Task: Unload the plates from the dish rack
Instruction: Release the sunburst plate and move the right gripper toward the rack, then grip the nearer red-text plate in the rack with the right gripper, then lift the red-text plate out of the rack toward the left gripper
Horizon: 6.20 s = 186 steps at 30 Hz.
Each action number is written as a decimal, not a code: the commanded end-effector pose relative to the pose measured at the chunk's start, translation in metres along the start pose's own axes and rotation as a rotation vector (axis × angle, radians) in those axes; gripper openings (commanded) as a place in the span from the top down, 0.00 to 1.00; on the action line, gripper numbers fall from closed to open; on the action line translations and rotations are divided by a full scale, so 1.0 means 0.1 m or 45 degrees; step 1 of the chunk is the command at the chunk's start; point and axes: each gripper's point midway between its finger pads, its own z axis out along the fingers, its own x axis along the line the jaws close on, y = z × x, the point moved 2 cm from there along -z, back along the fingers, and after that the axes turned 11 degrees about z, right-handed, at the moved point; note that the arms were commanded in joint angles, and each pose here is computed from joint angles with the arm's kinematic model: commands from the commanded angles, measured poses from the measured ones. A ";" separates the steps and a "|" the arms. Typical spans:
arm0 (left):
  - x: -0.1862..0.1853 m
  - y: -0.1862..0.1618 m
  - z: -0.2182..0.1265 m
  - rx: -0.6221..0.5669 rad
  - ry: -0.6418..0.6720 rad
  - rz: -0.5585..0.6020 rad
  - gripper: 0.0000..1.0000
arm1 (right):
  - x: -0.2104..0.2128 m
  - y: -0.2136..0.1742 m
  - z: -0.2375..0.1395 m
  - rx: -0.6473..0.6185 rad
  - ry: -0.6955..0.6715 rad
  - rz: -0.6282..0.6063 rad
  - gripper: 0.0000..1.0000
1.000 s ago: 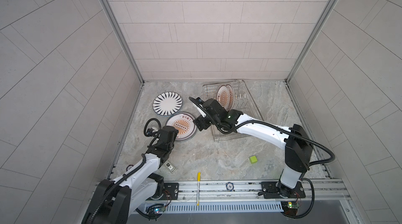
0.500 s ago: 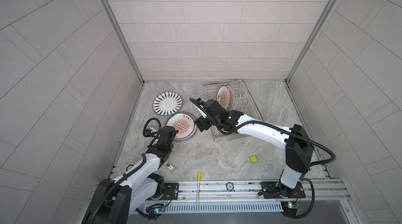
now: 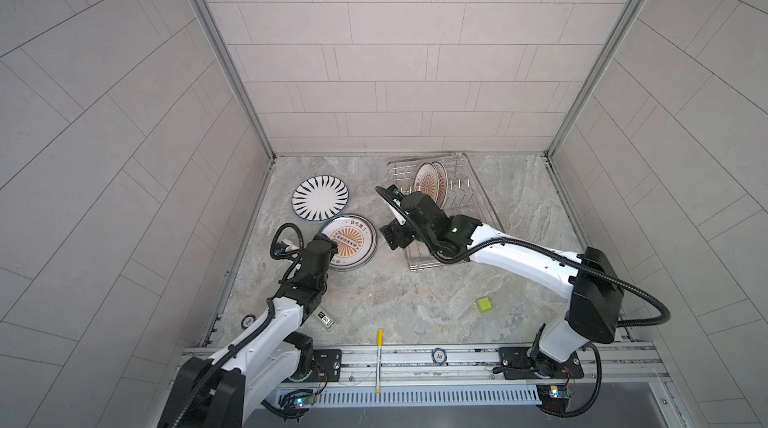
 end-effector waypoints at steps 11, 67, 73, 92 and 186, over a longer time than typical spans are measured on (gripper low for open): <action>-1.21 0.21 -0.26 -0.057 -0.773 0.216 0.00 | -0.86 0.44 -0.51 -0.199 -0.381 0.200 0.00; -2.15 -0.65 -0.54 0.154 -1.132 0.709 0.00 | -1.91 0.32 0.75 0.096 -0.667 0.397 0.82; -2.13 -0.63 -0.53 0.117 -1.130 0.680 0.00 | -1.98 0.26 0.82 0.100 -0.680 0.412 0.85; -2.09 -0.63 -0.53 0.109 -1.126 0.667 0.00 | -1.94 0.41 0.59 -0.017 -0.760 0.419 0.94; -2.24 -0.42 -1.37 0.123 -1.662 0.441 0.62 | -0.71 0.59 -1.29 -0.546 0.680 0.464 1.00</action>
